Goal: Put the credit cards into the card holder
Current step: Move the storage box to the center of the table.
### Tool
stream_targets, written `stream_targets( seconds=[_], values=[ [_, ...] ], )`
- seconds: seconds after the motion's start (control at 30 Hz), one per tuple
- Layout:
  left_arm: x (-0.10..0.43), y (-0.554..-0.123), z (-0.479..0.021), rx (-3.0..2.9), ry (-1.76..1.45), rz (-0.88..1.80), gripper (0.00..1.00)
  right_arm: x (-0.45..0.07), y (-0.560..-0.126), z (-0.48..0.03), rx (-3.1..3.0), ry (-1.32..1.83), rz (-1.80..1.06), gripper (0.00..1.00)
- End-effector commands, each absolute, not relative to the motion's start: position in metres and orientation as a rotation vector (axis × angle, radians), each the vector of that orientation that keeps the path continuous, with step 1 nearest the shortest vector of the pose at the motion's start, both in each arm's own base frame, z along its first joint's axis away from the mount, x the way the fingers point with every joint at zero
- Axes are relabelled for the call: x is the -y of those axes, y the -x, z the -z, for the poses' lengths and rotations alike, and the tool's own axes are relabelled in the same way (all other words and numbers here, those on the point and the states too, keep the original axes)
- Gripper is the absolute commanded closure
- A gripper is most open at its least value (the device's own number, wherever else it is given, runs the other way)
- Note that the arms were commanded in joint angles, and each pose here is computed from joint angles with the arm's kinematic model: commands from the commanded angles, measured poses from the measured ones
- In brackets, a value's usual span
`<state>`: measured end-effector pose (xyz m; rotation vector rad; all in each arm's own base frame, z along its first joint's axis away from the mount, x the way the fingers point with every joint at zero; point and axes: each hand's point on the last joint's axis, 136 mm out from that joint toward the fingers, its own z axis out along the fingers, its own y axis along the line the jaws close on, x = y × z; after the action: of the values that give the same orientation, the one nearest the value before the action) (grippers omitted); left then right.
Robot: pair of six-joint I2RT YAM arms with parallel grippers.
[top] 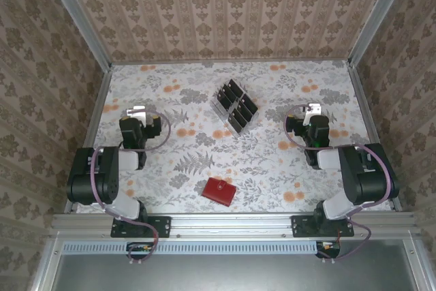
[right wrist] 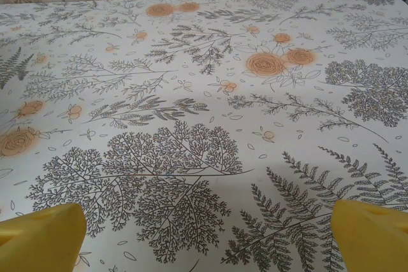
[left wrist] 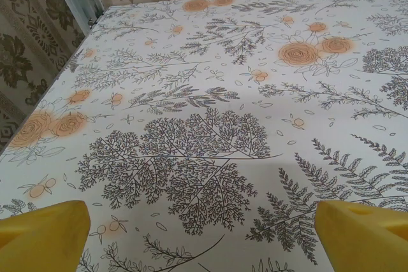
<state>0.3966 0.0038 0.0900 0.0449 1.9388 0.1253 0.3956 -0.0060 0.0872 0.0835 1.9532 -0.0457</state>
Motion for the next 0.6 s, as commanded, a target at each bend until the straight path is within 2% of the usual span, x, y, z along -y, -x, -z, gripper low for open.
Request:
stream_targets(
  seconds=[0.0,0.57],
  values=[
    [-0.0025,-0.4001,-0.0946,-1.922,-0.057,-0.115,0.0,0.0051,-0.4001,-0.0981,-1.921,-0.064,0.041,0.0],
    [-0.0034,-0.4005,-0.0942,-1.925,-0.054,-0.109,0.0,0.0055,-0.4003,-0.0972,-1.925,-0.067,0.037,0.0]
  ],
)
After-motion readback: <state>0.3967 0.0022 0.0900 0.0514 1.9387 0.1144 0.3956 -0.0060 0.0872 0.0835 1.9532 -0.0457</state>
